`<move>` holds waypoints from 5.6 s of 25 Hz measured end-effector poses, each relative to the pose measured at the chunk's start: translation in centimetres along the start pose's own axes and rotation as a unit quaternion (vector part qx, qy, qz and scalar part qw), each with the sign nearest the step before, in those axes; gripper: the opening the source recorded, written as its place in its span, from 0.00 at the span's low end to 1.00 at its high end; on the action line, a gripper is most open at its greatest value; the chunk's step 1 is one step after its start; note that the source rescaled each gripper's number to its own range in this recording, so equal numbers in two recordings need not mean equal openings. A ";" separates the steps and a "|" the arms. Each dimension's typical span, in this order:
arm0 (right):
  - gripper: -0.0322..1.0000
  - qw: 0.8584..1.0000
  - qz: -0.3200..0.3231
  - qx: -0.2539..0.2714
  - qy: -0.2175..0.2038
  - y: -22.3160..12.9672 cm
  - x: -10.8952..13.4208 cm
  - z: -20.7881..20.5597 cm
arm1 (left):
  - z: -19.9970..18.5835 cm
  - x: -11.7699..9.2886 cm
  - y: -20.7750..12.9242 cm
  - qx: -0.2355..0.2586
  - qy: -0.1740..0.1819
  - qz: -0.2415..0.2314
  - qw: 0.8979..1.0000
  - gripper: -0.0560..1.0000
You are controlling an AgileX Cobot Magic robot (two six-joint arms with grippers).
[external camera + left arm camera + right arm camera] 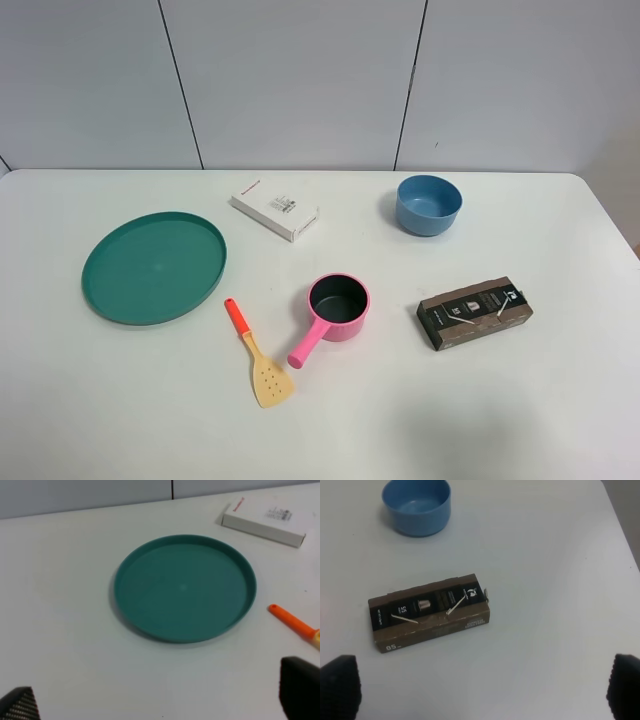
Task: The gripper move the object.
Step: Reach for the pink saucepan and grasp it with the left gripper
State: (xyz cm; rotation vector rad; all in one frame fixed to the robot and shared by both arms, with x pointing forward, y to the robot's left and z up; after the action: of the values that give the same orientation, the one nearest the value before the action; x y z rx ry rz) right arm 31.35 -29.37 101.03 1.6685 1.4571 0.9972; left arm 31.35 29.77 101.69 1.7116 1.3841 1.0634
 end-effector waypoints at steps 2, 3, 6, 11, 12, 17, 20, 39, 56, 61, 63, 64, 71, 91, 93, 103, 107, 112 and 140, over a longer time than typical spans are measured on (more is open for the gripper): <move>1.00 1.000 0.000 0.000 0.000 0.0 0.0 0.0 | 0.0 0.0 0.0 0.000 0.000 0.000 1.000 0.97; 1.00 1.000 0.000 0.000 0.000 0.0 0.0 0.0 | 0.0 0.0 0.0 0.000 0.000 0.000 1.000 0.97; 1.00 1.000 0.000 0.000 0.000 0.0 0.0 0.0 | 0.0 0.0 0.0 0.000 0.000 0.000 1.000 0.97; 1.00 1.000 0.000 0.000 0.000 0.0 0.0 0.0 | 0.0 0.0 0.0 0.000 0.000 0.000 1.000 0.97; 1.00 1.000 0.000 0.000 0.000 0.0 0.0 0.0 | 0.0 0.0 0.0 0.000 0.000 0.000 1.000 0.97; 1.00 1.000 0.000 0.000 0.000 0.0 0.0 0.0 | 0.0 0.0 0.0 0.000 0.000 0.000 1.000 0.97; 1.00 1.000 0.000 0.000 0.000 0.0 0.0 0.0 | 0.0 0.0 0.0 0.000 0.000 0.000 1.000 0.97; 1.00 1.000 0.000 0.000 0.000 0.0 0.0 0.0 | 0.0 0.0 0.0 0.000 0.000 0.000 1.000 0.97; 1.00 1.000 0.000 0.000 0.000 0.0 0.0 0.0 | 0.0 -0.9 0.2 -0.006 -0.026 -0.020 0.999 0.97; 1.00 1.000 0.000 0.000 0.000 0.0 0.0 0.0 | -0.5 -1.9 1.5 -0.033 -0.057 -0.090 0.994 0.96; 1.00 1.000 0.000 0.000 0.000 0.0 0.0 0.0 | -0.9 -2.3 2.7 -0.049 -0.074 -0.123 0.988 0.96; 1.00 1.000 0.000 0.000 0.000 0.0 0.0 0.0 | -1.1 -2.5 3.4 -0.053 -0.085 -0.136 0.986 0.95; 1.00 1.000 0.000 0.000 0.000 0.0 0.0 0.0 | -1.4 -3.4 8.8 -0.073 -0.140 -0.146 0.977 0.95; 1.00 1.000 0.000 0.000 0.000 0.0 0.0 0.0 | 5.7 -7.1 18.2 -0.089 -0.305 0.003 0.948 0.95; 1.00 1.000 0.000 0.000 0.000 0.0 0.0 0.0 | 7.0 -7.2 17.9 -0.076 -0.311 0.011 0.947 0.95; 1.00 1.000 0.000 0.000 0.000 0.0 0.0 0.0 | 12.2 -8.0 15.4 0.001 -0.346 0.043 0.937 0.95; 1.00 1.000 0.000 0.000 0.000 0.0 0.0 0.0 | 13.8 -8.2 14.5 0.022 -0.353 0.049 0.934 0.95; 1.00 1.000 0.000 0.000 0.000 0.0 0.0 0.0 | 14.7 -8.0 13.7 0.037 -0.351 0.071 0.933 0.95; 1.00 1.000 0.000 0.000 0.000 0.0 0.0 0.0 | 20.1 -16.5 8.5 0.125 -0.385 0.180 0.897 0.95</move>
State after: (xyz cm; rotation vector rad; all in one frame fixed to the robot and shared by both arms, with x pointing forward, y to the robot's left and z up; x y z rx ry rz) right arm 31.35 -29.37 101.03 1.6685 1.4571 0.9972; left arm 51.37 11.61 97.60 2.2895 0.7199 0.2794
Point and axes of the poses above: a point on each arm's last joint axis where the gripper is mounted, z pointing out along that axis toward the gripper, x along the wrist's bending axis when the last joint is at zero, y = z × x, the point moved 9 cm from there along z, pointing out along that axis toward the gripper, and after that the axes turned 9 degrees about z, right-handed, at the moved point
